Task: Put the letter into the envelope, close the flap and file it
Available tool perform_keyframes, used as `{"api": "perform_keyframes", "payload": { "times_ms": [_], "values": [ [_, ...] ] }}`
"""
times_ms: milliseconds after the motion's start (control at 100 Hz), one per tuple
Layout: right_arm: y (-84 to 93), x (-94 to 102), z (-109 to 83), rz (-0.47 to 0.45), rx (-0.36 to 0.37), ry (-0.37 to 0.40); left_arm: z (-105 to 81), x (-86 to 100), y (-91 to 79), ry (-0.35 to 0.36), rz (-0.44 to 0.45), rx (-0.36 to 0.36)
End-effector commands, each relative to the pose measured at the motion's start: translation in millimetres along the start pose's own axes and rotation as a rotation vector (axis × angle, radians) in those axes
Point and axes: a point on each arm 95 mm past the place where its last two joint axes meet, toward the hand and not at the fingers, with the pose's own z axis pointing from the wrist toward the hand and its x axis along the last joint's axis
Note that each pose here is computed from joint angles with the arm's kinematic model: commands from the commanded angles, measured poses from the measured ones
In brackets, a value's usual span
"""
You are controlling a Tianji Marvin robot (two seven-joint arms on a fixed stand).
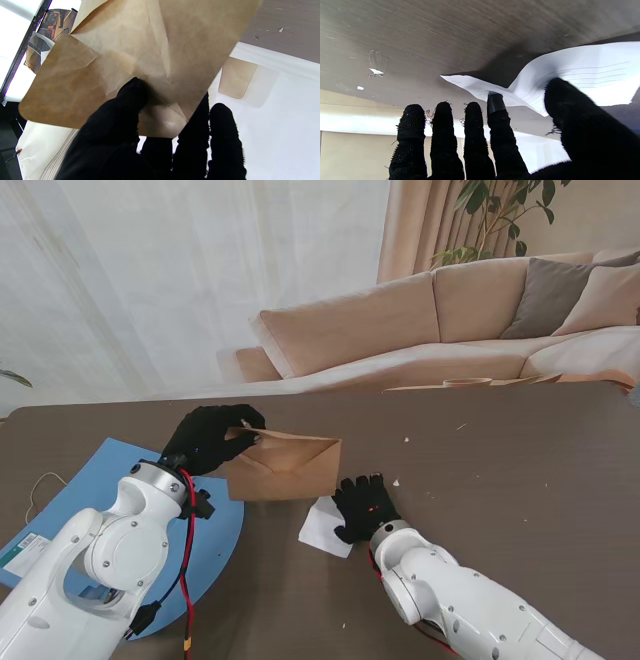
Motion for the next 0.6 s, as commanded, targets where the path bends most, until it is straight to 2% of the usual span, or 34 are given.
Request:
{"api": "perform_keyframes", "payload": {
  "times_ms": [0, 310, 590],
  "values": [
    [-10.7, 0.8, -1.0, 0.009, 0.035, 0.006, -1.2, 3.6, 0.8, 0.009, -0.003, -0.012],
    [-9.1, -1.9, -2.6, 0.052, -0.041, 0.002, -1.6, 3.5, 1.1, 0.006, 0.0, -0.011],
    [7.6, -1.2, -17.4, 0.124, -0.106, 0.004, -1.4, 3.5, -0.9, 0.006, 0.004, -0.007]
  ]
}}
